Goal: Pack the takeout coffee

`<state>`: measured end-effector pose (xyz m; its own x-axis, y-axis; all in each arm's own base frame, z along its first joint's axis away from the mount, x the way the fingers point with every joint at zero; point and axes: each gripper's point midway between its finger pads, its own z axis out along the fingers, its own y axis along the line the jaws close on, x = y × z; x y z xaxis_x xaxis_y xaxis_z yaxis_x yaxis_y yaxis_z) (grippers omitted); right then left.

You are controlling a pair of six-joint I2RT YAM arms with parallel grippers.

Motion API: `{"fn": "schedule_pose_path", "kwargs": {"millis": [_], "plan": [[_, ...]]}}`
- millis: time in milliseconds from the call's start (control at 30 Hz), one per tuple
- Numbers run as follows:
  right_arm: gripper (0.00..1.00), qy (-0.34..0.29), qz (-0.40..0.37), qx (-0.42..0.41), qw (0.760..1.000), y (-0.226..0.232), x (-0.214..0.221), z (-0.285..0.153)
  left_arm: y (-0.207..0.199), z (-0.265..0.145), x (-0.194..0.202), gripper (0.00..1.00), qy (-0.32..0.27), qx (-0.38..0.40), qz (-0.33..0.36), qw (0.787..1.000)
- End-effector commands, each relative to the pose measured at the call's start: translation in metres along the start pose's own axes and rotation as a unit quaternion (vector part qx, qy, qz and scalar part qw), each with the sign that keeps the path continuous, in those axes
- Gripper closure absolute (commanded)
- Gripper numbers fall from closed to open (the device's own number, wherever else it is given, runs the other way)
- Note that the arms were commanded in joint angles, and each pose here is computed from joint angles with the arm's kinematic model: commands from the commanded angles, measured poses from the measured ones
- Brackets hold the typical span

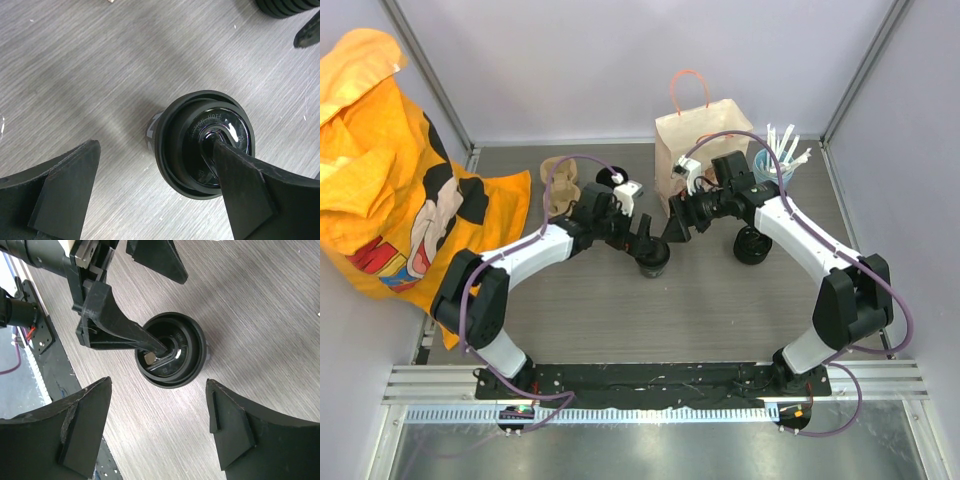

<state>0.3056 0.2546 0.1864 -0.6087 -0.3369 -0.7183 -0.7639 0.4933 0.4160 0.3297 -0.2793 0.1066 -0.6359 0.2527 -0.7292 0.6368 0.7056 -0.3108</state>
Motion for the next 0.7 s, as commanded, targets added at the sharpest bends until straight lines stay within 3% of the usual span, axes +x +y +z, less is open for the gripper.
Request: {"fn": "schedule_pose_path", "kwargs": {"millis": [0, 667], "plan": [[0.18, -0.02, -0.039, -0.006, 0.999, 0.01, -0.009, -0.012, 0.005, -0.012, 0.024, 0.0, 0.051, -0.009, 0.011, 0.999], [0.18, -0.025, -0.055, -0.003, 0.998, 0.012, -0.011, -0.018, -0.017, -0.041, -0.042, 0.0, -0.009, 0.044, 0.032, 0.998]]}}
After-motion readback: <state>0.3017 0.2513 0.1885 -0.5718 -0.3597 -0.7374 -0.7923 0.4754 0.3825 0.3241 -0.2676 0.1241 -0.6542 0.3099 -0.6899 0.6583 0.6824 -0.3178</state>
